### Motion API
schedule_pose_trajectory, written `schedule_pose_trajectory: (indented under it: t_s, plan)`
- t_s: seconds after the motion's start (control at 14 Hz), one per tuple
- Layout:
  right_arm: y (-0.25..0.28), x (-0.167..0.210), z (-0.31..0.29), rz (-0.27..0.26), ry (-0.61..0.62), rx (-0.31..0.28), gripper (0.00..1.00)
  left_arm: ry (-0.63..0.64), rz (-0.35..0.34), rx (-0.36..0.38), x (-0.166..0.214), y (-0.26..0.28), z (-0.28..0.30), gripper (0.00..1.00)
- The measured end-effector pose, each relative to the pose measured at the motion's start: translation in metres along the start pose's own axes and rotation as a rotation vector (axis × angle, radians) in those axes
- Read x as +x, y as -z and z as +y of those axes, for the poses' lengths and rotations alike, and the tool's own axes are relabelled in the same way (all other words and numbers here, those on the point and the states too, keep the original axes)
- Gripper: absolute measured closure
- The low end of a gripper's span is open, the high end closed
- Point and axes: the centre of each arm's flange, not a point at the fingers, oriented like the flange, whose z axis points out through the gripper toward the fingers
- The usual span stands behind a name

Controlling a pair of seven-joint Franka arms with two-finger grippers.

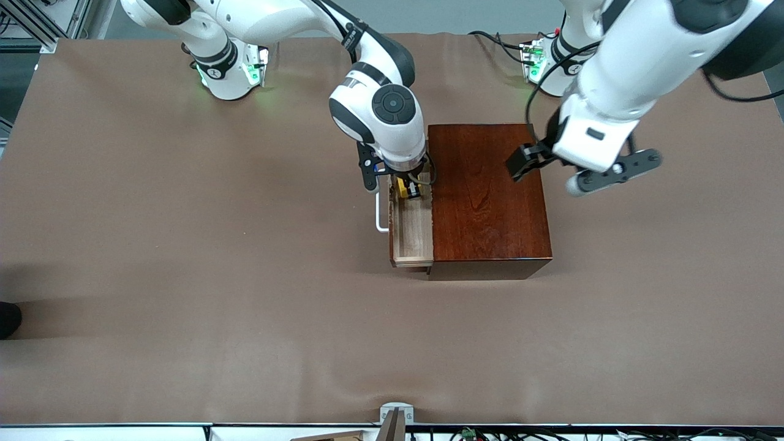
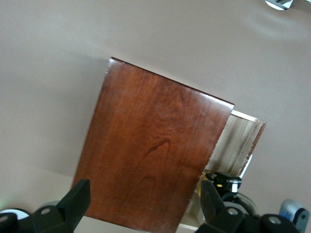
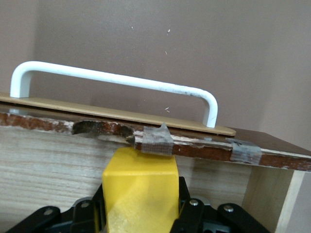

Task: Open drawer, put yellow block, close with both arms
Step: 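Lower the cube into the drawer while the left gripper moves onto the box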

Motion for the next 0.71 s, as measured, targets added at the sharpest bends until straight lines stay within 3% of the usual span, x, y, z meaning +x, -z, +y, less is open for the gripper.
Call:
schedule_pose_trajectory:
  t_s: [0.71]
  plan:
    - [0.001, 0.002, -0.002, 0.000, -0.015, 0.005, 0.44, 0.033, 0.009, -0.047, -0.011, -0.029, 0.043, 0.00]
